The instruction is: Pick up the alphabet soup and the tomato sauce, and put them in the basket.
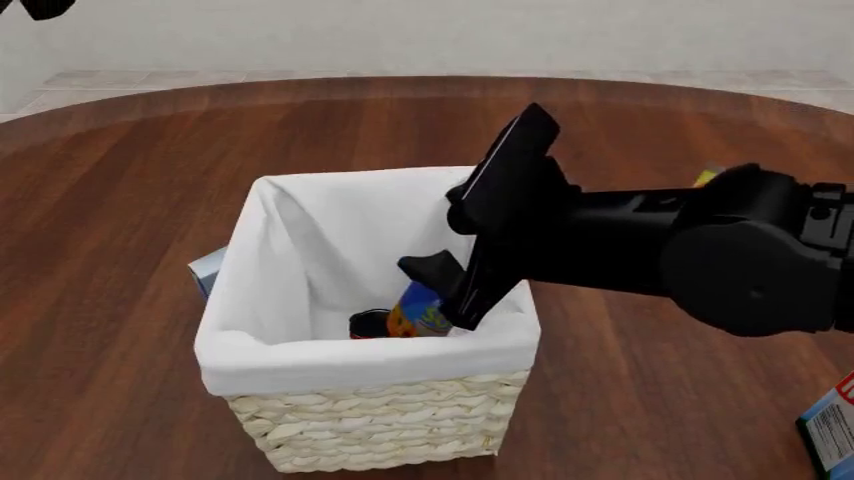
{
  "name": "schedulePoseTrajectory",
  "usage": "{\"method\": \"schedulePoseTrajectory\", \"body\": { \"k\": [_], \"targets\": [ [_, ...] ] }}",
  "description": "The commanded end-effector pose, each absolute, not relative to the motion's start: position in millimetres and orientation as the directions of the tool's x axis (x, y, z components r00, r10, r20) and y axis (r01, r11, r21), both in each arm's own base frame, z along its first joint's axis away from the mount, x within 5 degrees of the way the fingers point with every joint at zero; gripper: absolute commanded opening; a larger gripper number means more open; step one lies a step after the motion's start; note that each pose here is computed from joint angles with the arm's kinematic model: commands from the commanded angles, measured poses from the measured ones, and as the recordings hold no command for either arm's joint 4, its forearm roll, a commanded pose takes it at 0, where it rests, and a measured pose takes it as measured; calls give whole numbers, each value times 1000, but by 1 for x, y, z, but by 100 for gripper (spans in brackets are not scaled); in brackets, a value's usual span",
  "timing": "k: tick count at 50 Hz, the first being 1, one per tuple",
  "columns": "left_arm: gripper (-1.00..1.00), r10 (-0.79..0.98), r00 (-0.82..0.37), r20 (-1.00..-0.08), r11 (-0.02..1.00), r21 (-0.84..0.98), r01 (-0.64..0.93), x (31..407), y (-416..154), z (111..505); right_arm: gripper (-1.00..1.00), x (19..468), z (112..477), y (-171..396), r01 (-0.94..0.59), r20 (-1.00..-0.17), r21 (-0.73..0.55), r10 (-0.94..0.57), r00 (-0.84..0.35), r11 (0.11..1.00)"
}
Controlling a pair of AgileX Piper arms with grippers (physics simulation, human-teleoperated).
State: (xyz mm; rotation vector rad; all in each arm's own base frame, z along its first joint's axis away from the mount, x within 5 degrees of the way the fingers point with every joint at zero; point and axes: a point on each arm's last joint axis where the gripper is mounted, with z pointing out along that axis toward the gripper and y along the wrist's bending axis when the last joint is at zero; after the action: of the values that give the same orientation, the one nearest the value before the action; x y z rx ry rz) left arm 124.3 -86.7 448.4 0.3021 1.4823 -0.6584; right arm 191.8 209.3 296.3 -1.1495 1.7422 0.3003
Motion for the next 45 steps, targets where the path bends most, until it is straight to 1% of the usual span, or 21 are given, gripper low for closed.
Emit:
{"method": "schedulePoseTrajectory", "body": {
  "k": [1,45],
  "targets": [
    [100,-223,-42,-974,793,-206,573,125,-86,448,100,192,296,210,-804,-829,-287,-556,-65,521],
    [100,-224,-34,-974,789,-201,581,124,-87,453,100,185,332,203,-794,-848,-308,-530,-21,524]
  ]
}}
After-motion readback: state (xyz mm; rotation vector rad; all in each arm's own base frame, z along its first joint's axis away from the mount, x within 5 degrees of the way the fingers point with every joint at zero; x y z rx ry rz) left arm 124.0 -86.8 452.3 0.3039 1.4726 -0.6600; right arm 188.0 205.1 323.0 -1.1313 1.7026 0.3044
